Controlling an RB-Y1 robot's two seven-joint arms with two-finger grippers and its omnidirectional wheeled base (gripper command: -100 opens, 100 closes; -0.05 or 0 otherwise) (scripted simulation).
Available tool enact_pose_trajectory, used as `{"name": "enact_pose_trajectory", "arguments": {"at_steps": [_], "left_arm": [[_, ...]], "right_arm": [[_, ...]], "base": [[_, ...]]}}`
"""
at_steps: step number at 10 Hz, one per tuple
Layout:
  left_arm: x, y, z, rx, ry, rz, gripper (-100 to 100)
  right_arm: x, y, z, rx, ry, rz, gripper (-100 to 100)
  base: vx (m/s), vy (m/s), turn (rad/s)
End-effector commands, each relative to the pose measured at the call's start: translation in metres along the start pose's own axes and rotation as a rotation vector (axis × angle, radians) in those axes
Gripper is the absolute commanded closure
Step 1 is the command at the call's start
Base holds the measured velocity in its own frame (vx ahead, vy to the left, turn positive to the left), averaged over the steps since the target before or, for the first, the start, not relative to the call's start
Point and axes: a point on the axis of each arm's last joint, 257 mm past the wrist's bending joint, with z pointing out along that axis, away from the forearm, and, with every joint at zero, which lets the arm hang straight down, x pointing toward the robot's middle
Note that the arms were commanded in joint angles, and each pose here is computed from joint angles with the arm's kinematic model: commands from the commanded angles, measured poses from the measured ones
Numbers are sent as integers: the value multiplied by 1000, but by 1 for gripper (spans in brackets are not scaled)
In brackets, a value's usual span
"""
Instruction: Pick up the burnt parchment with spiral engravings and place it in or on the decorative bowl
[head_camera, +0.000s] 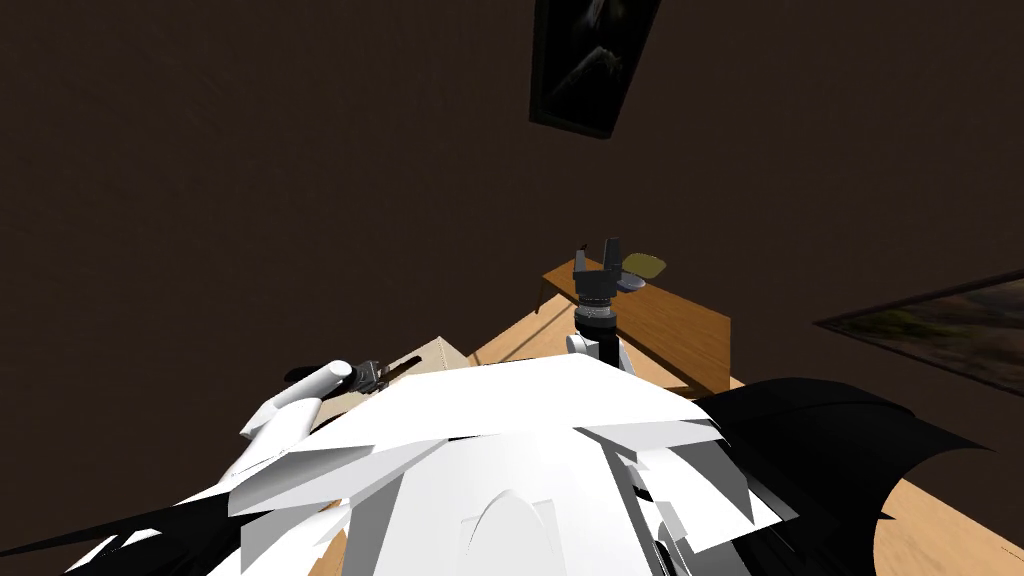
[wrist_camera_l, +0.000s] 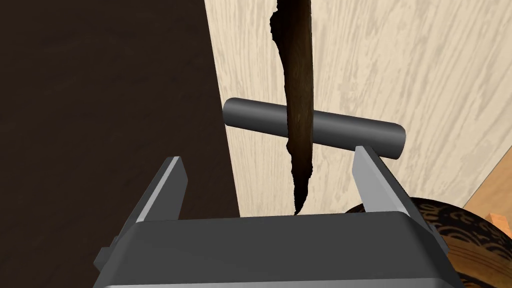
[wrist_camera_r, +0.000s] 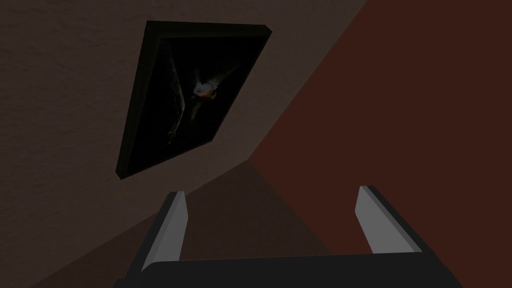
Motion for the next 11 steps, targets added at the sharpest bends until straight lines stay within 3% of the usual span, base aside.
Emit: {"name": "enact_pose_trajectory", "arguments": {"at_steps": [1,7,10,11], "left_arm": [[1,15,1,-47,10,-21,-100],[2,79,2,-248,72,-147,-100],[5,99,1,-310,94,-185,-100],[3,95,1,-296,89,-178,-100]], "right_arm": [[0,0,0,0,0,0,0],[0,0,0,0,0,0,0],[0,0,0,0,0,0,0],[0,0,0,0,0,0,0]], "base": [[32,52,-82],[26,42,-129],[20,50,-86],[6,22,-14]]}}
